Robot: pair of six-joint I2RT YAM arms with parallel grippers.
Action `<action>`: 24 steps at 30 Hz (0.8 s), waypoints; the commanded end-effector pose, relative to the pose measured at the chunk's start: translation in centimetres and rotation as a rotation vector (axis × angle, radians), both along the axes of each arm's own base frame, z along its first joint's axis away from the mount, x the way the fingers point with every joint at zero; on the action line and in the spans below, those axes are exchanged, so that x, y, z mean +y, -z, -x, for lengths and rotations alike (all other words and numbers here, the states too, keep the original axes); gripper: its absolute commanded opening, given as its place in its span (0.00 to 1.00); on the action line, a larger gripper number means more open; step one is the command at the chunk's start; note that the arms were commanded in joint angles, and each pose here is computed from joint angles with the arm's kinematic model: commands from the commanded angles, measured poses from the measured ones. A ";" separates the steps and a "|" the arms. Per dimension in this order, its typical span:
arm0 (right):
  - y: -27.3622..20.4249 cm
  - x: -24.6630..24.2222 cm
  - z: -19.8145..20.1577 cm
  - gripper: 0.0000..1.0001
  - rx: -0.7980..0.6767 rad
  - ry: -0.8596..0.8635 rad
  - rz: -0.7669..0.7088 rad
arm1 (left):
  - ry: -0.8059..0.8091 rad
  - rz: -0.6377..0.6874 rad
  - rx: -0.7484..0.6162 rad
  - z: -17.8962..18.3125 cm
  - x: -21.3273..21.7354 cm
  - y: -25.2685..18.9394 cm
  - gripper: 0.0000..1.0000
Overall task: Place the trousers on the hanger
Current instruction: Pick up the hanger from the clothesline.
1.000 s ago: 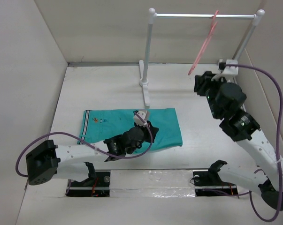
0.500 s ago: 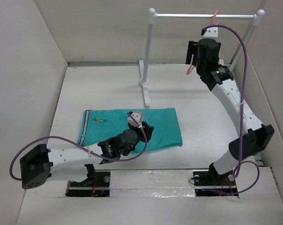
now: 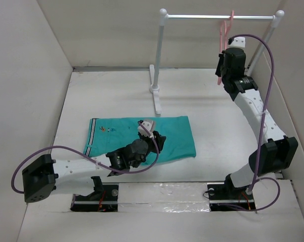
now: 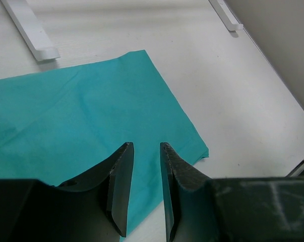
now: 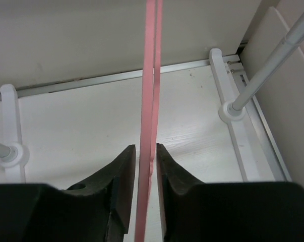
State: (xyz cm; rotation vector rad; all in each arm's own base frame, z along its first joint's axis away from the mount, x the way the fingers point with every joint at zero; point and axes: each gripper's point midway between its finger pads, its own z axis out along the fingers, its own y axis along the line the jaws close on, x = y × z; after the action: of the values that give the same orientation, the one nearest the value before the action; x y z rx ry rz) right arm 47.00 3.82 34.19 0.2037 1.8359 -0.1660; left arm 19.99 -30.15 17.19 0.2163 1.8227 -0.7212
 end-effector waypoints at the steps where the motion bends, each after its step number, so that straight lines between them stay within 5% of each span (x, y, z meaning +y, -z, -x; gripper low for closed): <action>1: -2.3 0.0 -0.2 0.23 -0.111 -0.065 -0.063 | 0.009 0.036 -0.021 -0.1 -0.6 -1.0 0.26; 5: -2.8 -0.1 -0.2 0.14 -0.135 -0.120 -0.065 | 0.004 0.033 -0.017 -0.2 -0.6 -0.8 0.26; 7: -3.4 0.0 0.0 0.01 -0.158 -0.157 -0.066 | 0.004 0.032 -0.016 -0.2 -0.7 -0.7 0.25; 17: -10.1 -1.9 2.5 0.00 -0.329 -0.164 -0.029 | -0.027 0.023 -0.007 -0.6 -0.4 -0.3 0.32; 24: -7.5 -2.4 3.8 0.00 -0.251 -0.159 -0.026 | -0.022 0.035 -0.008 -0.5 -0.5 -0.5 0.40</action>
State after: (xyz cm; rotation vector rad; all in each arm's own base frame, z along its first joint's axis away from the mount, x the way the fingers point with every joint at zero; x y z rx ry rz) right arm 44.15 1.56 39.91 0.1106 1.6591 -0.0100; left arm 20.20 -30.32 16.07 0.2199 1.8444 -0.6938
